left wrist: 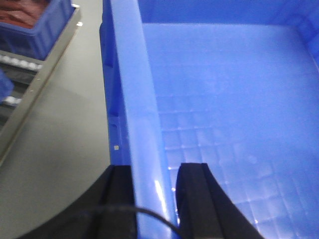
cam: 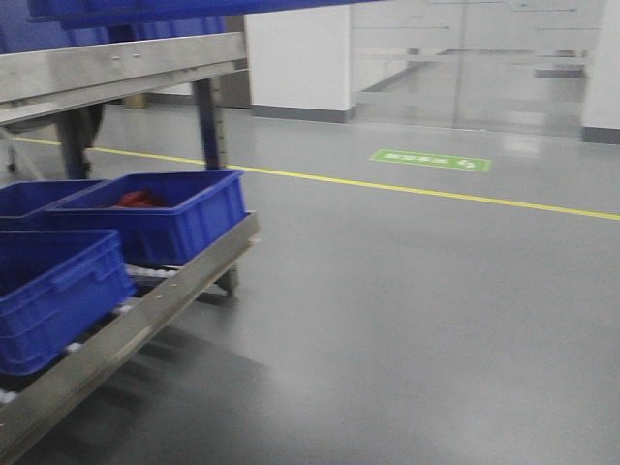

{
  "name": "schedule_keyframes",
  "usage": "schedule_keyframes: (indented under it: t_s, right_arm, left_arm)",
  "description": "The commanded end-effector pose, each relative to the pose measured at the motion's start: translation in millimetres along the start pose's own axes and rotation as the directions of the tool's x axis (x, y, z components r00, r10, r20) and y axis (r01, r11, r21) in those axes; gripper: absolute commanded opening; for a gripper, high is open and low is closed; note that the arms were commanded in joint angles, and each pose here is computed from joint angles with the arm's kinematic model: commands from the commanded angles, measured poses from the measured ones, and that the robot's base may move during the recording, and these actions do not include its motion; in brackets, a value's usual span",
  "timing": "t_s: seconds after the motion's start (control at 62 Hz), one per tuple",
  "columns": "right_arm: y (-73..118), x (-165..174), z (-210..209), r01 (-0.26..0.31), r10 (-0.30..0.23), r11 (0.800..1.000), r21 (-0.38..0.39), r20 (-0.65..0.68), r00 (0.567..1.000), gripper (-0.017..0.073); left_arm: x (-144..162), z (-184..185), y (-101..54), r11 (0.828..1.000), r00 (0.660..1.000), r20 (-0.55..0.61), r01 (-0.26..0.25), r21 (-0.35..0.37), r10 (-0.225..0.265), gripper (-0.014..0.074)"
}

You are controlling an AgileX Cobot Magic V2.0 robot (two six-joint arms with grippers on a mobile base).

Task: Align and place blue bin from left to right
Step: 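Drive the base to the other shelf rack carrying the bin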

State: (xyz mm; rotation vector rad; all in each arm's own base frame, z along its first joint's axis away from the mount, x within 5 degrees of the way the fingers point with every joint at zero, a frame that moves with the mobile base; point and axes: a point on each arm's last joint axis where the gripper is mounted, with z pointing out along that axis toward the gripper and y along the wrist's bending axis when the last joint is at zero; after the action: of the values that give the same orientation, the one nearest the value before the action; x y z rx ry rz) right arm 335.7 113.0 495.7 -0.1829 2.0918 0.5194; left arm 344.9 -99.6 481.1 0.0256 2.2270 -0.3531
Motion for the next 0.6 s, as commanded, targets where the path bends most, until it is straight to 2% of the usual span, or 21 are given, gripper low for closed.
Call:
schedule_keyframes:
  t_s: [0.0,0.581]
  right_arm:
    - [16.5,-8.0,-9.0,0.002,0.006,0.995,-0.098,0.085,0.996,-0.0079]
    - [16.5,-8.0,-9.0,0.002,0.006,0.995,-0.098,0.085,0.996,-0.0079]
  left_arm:
    - [-13.5,-19.6,-23.3,0.982,0.987,0.15,0.032,0.186,-0.06,0.0013]
    - [-13.5,-19.6,-23.3,0.982,0.987,0.15,0.032,0.186,-0.06,0.0013]
